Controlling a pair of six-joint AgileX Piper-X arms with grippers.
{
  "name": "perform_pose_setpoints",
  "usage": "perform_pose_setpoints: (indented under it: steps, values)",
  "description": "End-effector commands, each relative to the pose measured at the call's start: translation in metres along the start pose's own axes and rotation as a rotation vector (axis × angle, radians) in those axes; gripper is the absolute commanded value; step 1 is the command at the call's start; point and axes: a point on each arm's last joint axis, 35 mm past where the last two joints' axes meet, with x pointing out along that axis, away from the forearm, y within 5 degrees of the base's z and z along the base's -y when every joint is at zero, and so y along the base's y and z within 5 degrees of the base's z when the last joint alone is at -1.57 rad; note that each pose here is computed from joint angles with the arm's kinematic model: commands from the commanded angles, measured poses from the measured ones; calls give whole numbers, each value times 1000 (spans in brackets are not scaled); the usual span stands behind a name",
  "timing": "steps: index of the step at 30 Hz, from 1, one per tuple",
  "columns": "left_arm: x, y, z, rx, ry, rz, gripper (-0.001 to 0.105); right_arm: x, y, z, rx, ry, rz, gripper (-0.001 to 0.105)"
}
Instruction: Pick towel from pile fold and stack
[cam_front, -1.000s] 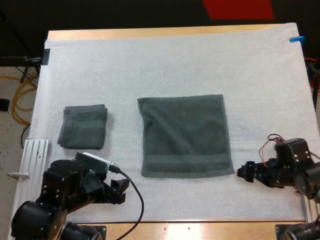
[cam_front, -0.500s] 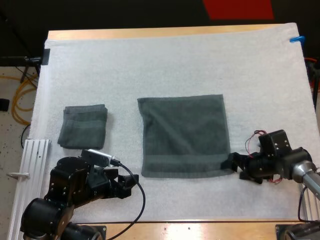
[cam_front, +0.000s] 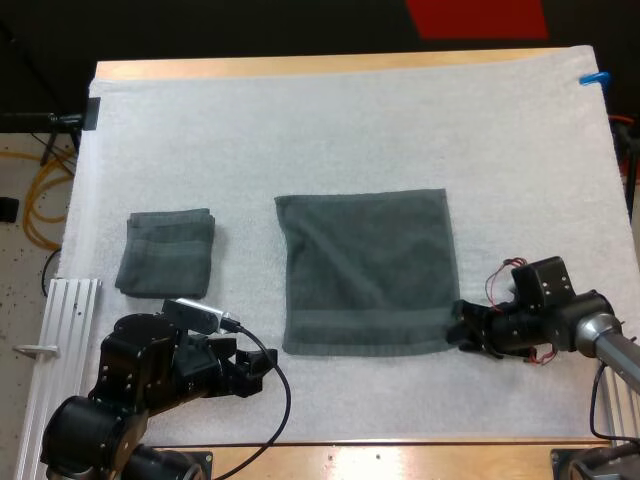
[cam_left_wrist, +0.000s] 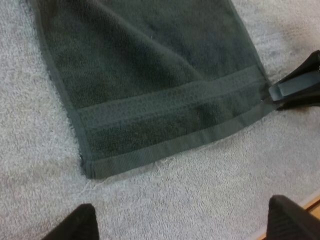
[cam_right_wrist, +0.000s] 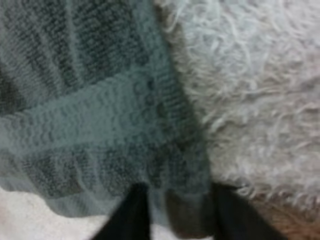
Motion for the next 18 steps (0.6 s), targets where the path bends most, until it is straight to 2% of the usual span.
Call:
perform_pose_setpoints:
  steps: [1,2,3,9,12,14,18]
  values:
    - [0,0,0,-4,-5,-9,66,1,-1,-1,-9,5,-4,8]
    - [0,0,0,-6,-2,-8,66,1,-1,-1,-11,3,-7,1]
    - [0,0,-1,-6,0,-7,66,1,-1,-1,-11,3,-9,0]
    - [0,0,0,2,-5,-9,66,0,-2,-4,-55,19,-36,0]
    - [0,-1,2,13,-25,-19,66,-5,-3,-9,-89,28,-111,0]
    - [0,-2,2,-21,-21,-29,66,-12,-3,-15,-130,38,-182,0]
    - [4,-1,2,-31,4,-42,66,-21,-2,-22,-178,45,-240,0]
